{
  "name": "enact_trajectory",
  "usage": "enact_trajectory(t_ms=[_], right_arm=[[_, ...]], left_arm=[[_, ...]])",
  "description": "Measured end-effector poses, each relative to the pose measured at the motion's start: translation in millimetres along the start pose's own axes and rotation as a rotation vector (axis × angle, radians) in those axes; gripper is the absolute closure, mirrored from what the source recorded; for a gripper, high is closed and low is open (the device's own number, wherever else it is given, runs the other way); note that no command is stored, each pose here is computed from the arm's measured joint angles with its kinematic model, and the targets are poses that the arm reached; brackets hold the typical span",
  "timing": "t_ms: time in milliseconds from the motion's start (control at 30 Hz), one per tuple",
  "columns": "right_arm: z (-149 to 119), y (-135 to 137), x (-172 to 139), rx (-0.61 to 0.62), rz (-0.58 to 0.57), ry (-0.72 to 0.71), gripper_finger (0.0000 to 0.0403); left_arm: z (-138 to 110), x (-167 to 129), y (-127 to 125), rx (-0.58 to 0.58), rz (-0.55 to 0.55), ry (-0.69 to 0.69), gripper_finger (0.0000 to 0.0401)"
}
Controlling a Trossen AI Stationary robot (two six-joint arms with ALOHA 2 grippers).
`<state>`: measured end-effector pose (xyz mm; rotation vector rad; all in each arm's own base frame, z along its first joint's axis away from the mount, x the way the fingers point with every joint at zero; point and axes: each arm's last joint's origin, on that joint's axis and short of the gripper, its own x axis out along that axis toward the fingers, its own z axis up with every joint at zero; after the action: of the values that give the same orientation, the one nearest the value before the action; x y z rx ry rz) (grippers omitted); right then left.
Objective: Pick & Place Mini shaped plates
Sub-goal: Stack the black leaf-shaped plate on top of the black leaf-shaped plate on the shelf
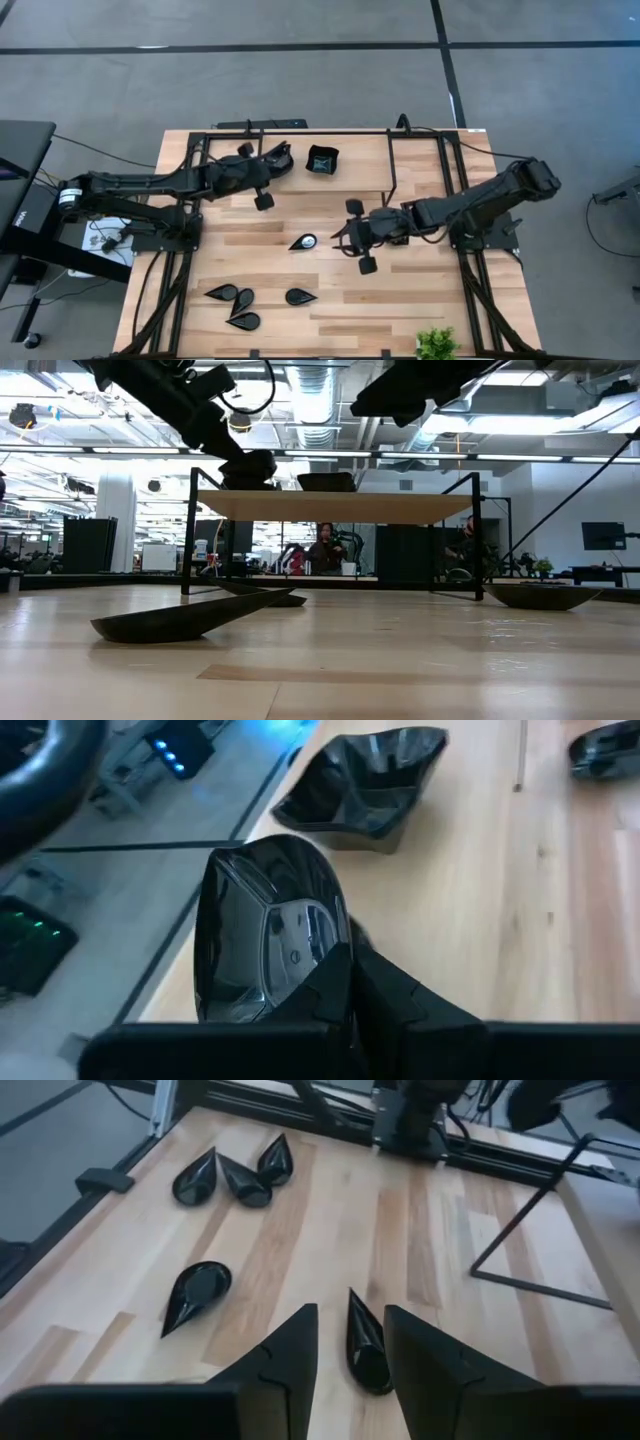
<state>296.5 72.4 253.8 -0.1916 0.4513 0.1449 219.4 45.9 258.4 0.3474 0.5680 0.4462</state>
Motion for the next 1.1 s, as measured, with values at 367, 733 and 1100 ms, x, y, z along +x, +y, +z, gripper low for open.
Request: enact_trajectory(t_ms=[367,733,1100], right_arm=[[-0.1,0.4,0.1,0.000,0.002,0.000,0.0292],[-5.2,-0.3,5.4,0.057,-0.005,0.033,0.0292],[-46.7,14.3,-8.9,0.314,-0.197,0.464,0.0292]], left_arm=[[5.4,-2.0,-3.6,-0.011,0.009,-0.045,0.0307],[26.6,-27.8,-47.9,-0.047,-0.219,-0.243,0.0296],[7.6,-59.0,-105.2,-0.112,-0.608,-0.230,0.0299]])
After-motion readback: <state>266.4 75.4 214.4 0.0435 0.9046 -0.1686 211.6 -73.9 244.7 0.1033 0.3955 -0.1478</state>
